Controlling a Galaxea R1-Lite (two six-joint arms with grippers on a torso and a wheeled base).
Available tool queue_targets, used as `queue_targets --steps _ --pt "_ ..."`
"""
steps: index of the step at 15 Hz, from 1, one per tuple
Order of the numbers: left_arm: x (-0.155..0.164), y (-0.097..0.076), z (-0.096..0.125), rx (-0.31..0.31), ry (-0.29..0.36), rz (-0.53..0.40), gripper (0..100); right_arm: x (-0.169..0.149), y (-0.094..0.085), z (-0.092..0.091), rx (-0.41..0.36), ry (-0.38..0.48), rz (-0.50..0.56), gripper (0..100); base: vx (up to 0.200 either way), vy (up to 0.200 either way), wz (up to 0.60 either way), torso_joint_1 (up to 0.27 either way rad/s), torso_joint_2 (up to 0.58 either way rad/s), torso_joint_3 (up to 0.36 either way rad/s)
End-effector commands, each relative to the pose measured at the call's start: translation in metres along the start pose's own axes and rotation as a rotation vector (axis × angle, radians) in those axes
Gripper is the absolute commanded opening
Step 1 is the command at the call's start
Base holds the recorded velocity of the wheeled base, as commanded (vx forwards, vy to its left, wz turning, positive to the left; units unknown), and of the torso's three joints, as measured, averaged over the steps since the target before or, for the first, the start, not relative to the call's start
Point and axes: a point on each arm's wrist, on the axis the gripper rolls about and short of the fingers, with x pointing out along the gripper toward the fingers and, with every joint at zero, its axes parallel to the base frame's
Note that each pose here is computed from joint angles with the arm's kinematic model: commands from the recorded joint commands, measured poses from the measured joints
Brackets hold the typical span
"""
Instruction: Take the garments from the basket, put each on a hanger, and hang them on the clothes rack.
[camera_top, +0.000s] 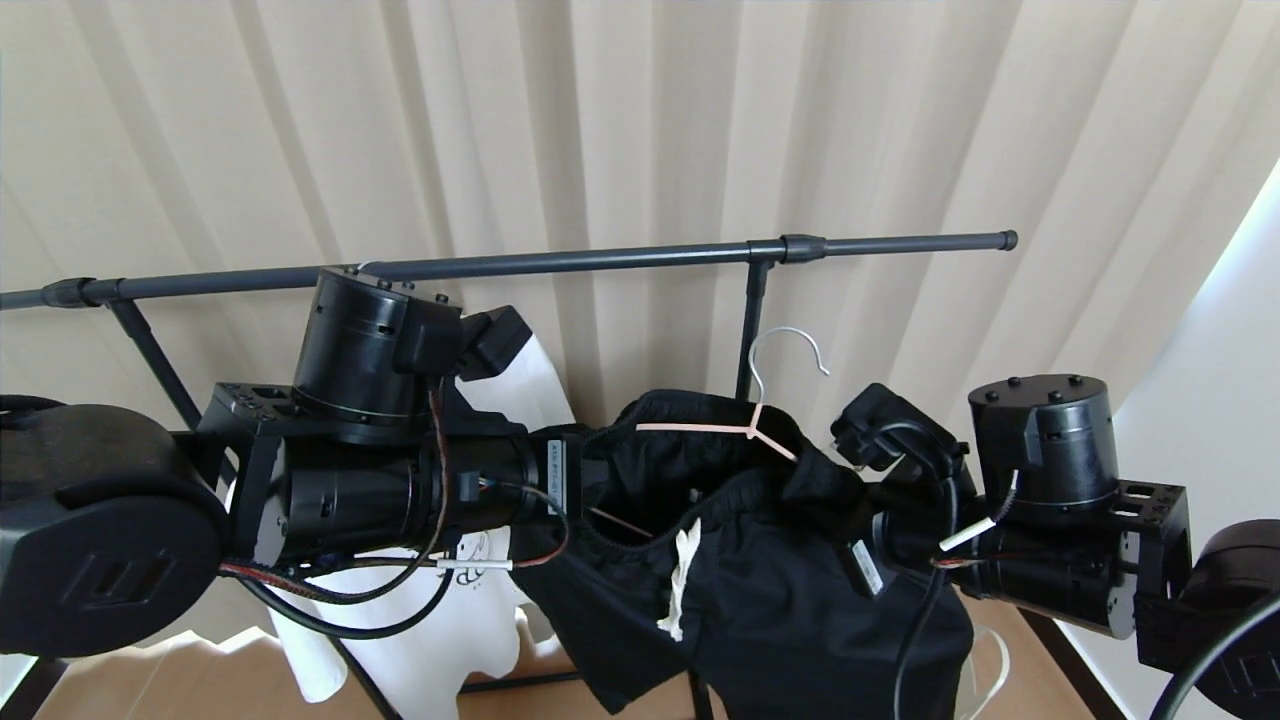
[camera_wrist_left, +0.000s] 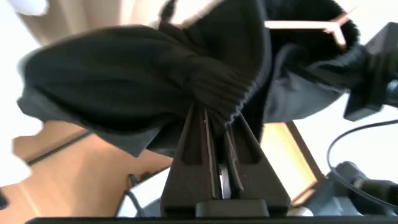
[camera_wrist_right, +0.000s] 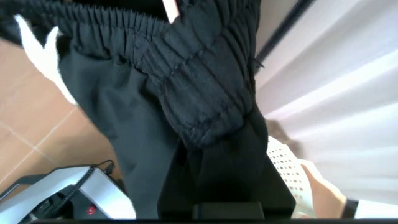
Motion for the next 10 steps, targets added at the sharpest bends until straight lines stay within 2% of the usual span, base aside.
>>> queue_targets --steps 1,4,6,8,10 --pt "0.000 -0.010 -0.001 -0.031 0.002 -0.032 0 0.005 0.003 -0.004 -0.014 0.022 -0.027 0 0.000 0.000 0.00 0.000 0.00 0.000" --pt "-0.002 -0.013 0.007 -0.090 -0.023 -0.045 0 0.008 0.003 -0.007 -0.038 0.042 -0.064 0 0.000 0.000 0.00 0.000 0.00 0.000" --pt "-0.001 -0.012 0.006 -0.088 -0.018 -0.041 0 0.008 0.003 -0.005 -0.036 0.035 -0.065 0 0.000 0.000 0.00 0.000 0.00 0.000" --pt "0.001 -0.010 0.001 -0.061 -0.004 -0.025 0 0.005 0.002 -0.003 -0.035 0.019 -0.067 0 0.000 0.000 0.00 0.000 0.00 0.000" --pt "0.004 -0.007 -0.007 0.000 0.026 -0.015 0 0.004 0.002 -0.001 -0.031 0.012 -0.068 0 0.000 0.000 0.00 0.000 0.00 0.000"
